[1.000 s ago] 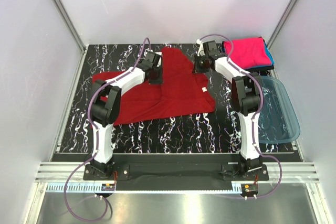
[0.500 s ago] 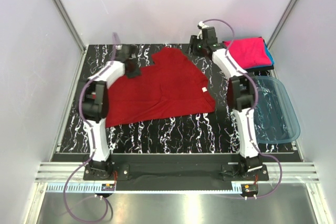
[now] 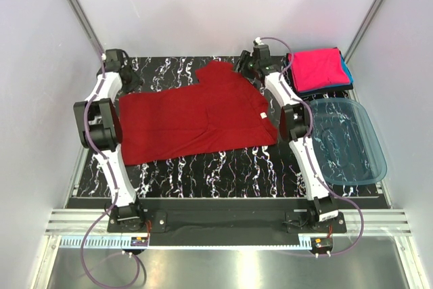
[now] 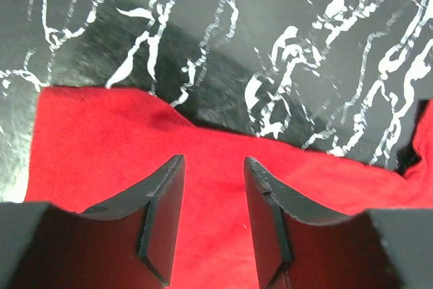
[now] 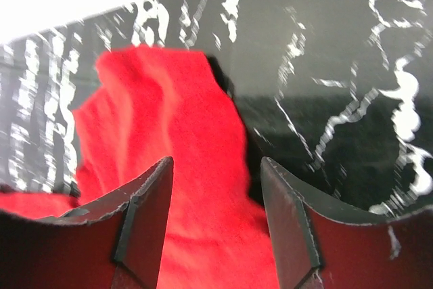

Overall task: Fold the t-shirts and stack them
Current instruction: Fold the tshirt

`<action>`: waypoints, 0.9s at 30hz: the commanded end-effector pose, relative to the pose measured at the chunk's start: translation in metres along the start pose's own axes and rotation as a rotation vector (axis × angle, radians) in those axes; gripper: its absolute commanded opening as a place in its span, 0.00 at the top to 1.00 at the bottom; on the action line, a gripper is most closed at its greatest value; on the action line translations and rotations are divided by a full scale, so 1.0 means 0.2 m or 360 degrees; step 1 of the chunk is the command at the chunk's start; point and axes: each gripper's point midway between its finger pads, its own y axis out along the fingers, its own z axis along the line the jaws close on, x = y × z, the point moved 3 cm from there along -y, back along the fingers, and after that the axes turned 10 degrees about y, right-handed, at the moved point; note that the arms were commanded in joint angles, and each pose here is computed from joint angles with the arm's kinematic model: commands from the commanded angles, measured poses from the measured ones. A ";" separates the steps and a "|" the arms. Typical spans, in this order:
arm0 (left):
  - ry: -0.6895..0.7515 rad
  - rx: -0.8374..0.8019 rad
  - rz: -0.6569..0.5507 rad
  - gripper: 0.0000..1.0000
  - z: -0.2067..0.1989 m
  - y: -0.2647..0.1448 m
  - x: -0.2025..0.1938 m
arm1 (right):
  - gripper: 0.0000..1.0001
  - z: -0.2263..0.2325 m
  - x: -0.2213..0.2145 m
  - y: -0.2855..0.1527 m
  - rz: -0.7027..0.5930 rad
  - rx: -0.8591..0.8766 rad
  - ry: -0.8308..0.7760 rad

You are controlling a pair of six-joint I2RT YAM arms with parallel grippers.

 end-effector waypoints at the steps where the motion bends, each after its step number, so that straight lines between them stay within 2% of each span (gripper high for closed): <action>1: -0.0045 -0.0011 -0.0011 0.52 0.07 0.04 0.05 | 0.38 0.18 0.13 0.03 -0.0166 0.0279 0.0146; 5: -0.0102 0.0093 -0.0001 0.51 0.23 0.07 0.04 | 0.38 0.13 0.04 0.11 -0.0148 0.0265 0.0270; 10: -0.0053 0.0246 0.0018 0.49 0.35 0.09 0.01 | 0.38 0.11 0.09 0.12 -0.0257 0.0200 0.0280; 13: -0.0021 0.0285 0.0041 0.48 0.38 0.11 0.00 | 0.38 0.11 0.10 0.12 -0.0284 0.0198 0.0305; 16: -0.0022 0.0316 0.0059 0.44 0.40 0.14 -0.02 | 0.39 0.15 0.01 0.17 -0.0220 0.0280 0.0457; 21: -0.0022 0.0219 0.0141 0.42 0.39 0.23 -0.06 | 0.40 0.17 -0.07 0.20 -0.0196 0.0260 0.0498; 23: -0.0023 0.0160 0.0162 0.46 0.37 0.24 -0.07 | 0.46 0.14 -0.07 0.20 -0.0209 0.0216 0.0535; 24: -0.0020 0.0146 0.0168 0.50 0.36 0.25 -0.08 | 0.56 0.14 -0.06 0.20 -0.0213 0.0211 0.0543; 27: -0.0020 0.0110 0.0184 0.65 0.35 0.27 -0.09 | 0.74 0.12 -0.04 0.19 -0.0215 0.0189 0.0536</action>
